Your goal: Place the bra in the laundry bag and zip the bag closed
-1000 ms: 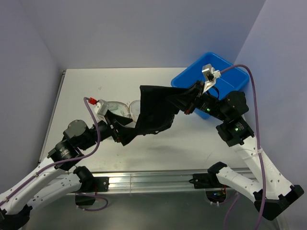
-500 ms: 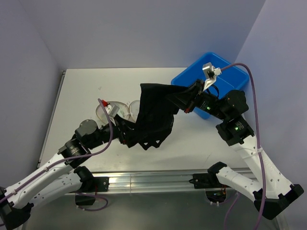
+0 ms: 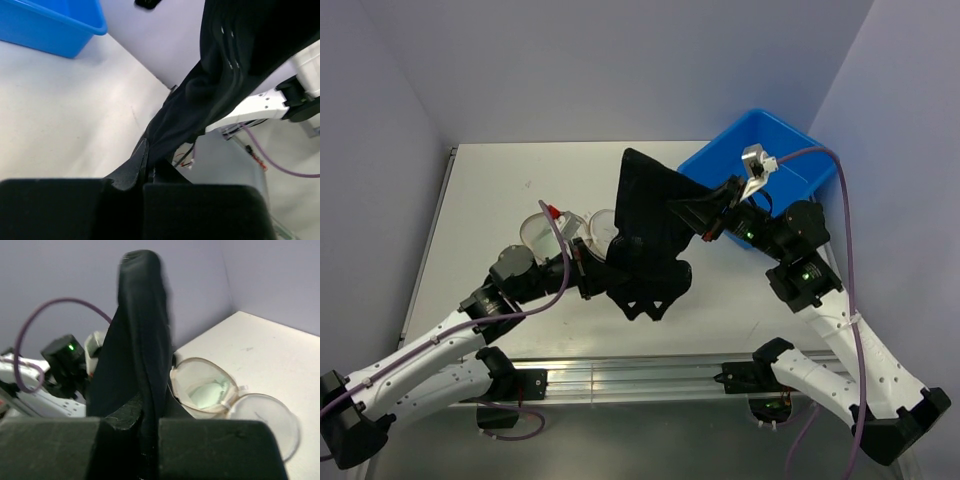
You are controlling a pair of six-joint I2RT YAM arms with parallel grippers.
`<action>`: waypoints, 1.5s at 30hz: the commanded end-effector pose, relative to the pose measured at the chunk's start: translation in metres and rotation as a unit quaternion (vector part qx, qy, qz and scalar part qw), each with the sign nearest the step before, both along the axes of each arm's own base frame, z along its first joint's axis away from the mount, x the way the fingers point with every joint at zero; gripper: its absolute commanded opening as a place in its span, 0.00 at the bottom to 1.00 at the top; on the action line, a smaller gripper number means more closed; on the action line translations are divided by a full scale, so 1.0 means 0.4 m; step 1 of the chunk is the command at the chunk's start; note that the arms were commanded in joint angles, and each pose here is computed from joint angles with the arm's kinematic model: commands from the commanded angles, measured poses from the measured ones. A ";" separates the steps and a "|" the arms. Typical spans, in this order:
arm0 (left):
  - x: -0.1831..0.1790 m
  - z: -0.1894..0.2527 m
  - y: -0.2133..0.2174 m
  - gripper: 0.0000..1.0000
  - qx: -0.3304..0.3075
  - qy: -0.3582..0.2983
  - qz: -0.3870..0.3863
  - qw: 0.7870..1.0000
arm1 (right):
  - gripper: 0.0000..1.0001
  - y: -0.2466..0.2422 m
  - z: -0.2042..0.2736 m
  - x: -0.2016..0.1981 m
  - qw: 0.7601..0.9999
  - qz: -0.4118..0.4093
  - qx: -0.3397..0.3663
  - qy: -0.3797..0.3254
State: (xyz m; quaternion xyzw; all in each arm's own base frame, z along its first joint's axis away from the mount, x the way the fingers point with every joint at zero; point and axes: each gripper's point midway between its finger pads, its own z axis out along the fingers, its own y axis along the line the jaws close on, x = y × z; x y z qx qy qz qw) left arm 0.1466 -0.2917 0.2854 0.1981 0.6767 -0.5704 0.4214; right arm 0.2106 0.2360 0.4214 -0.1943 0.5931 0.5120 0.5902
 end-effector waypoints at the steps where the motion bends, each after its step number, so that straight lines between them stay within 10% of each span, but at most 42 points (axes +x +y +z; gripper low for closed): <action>1: -0.017 0.061 -0.018 0.00 -0.050 0.005 -0.025 0.998 | 0.00 -0.035 0.058 -0.022 0.993 -0.031 0.003 -0.117; 11: 0.002 0.018 -0.053 0.00 -0.018 0.053 -0.051 0.997 | 0.00 -0.087 0.138 -0.009 0.978 -0.103 -0.011 -0.184; 15: -0.012 0.065 -0.022 0.71 -0.038 -0.003 -0.039 0.998 | 0.00 -0.054 0.110 0.006 0.984 -0.072 -0.024 -0.159; 19: -0.008 0.097 0.003 0.96 -0.051 -0.042 -0.016 0.998 | 0.00 -0.040 0.086 0.006 0.989 -0.056 -0.015 -0.139; 45: 0.077 0.118 0.085 0.99 0.010 -0.089 0.118 0.989 | 0.00 -0.007 0.113 -0.065 0.990 0.031 -0.002 -0.140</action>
